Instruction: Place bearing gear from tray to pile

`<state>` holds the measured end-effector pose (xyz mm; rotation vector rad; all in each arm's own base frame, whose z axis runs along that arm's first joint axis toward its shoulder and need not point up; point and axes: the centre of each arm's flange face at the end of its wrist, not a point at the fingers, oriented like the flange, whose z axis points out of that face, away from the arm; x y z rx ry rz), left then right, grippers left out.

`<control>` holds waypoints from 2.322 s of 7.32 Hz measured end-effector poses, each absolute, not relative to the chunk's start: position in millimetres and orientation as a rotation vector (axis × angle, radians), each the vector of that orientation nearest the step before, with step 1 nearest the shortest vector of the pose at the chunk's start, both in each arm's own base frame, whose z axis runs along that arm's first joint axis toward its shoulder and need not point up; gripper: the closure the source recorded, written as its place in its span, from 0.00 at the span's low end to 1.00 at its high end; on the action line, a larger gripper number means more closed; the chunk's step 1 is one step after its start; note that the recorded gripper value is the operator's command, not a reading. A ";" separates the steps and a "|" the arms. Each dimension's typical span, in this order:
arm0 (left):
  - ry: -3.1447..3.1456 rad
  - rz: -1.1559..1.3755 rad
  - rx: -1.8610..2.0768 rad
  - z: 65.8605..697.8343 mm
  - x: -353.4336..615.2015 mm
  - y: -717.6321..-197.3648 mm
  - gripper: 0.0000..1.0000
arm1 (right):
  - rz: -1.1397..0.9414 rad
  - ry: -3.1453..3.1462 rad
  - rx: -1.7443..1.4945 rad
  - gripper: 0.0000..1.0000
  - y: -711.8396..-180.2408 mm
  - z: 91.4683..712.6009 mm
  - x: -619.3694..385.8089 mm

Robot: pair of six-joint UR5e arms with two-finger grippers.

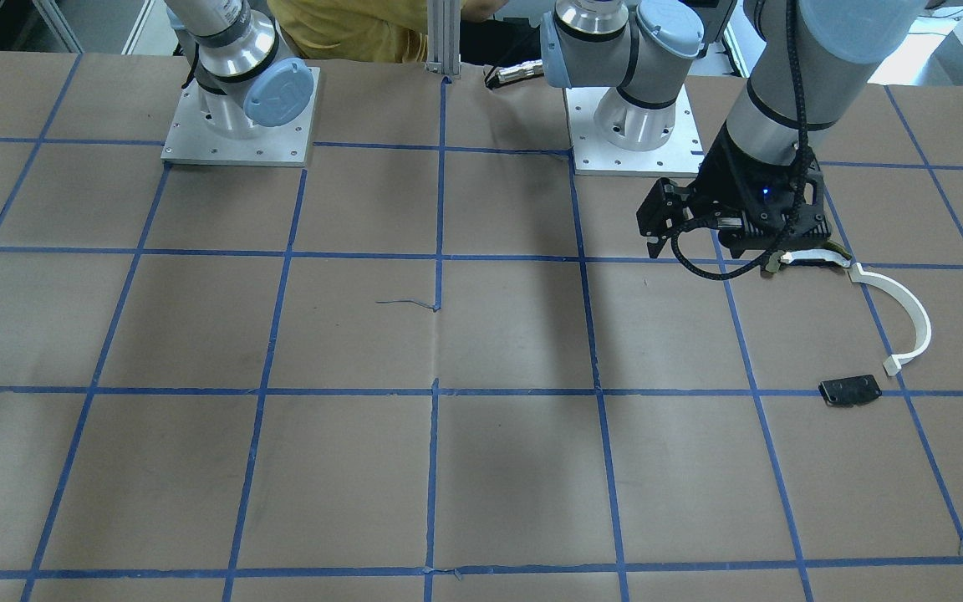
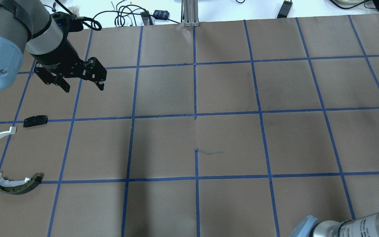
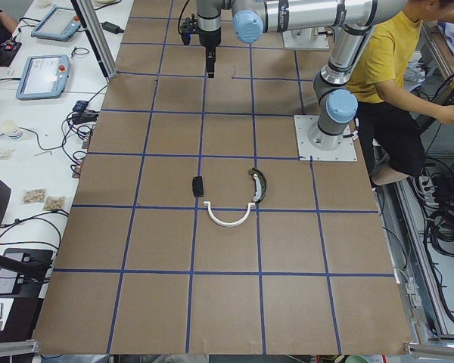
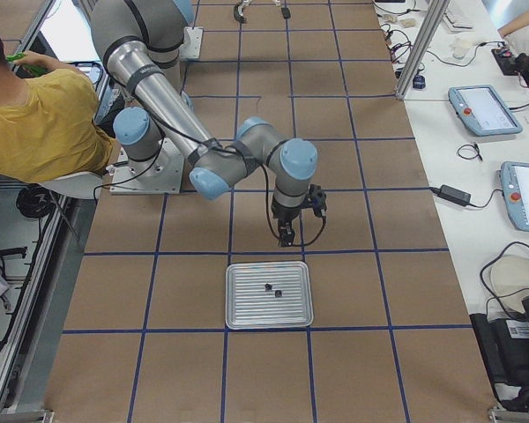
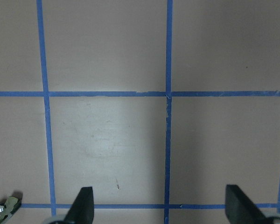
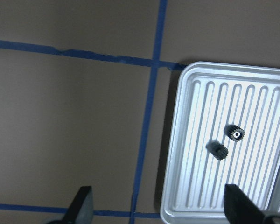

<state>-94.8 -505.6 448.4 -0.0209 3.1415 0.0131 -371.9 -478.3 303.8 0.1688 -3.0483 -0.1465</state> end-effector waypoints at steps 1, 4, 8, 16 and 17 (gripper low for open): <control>3.142 0.013 -0.021 448.3 -94.8 -505.6 0.00 | -0.162 -3.063 0.088 0.00 -466.0 271.7 -406.2; 3.141 0.011 -0.021 448.6 -94.7 -505.8 0.00 | -0.206 -3.106 -0.037 0.00 -449.5 216.3 -442.2; 3.142 0.011 -0.021 448.4 -94.7 -506.0 0.00 | -0.157 -3.050 0.344 0.04 -457.0 188.9 -455.8; 3.141 0.007 -0.021 449.3 -94.7 -505.7 0.00 | -0.172 -3.008 0.676 0.52 -457.9 177.4 -457.5; 3.141 0.006 -0.021 449.3 -94.7 -505.7 0.00 | -0.181 -3.007 0.676 0.62 -457.4 177.3 -457.6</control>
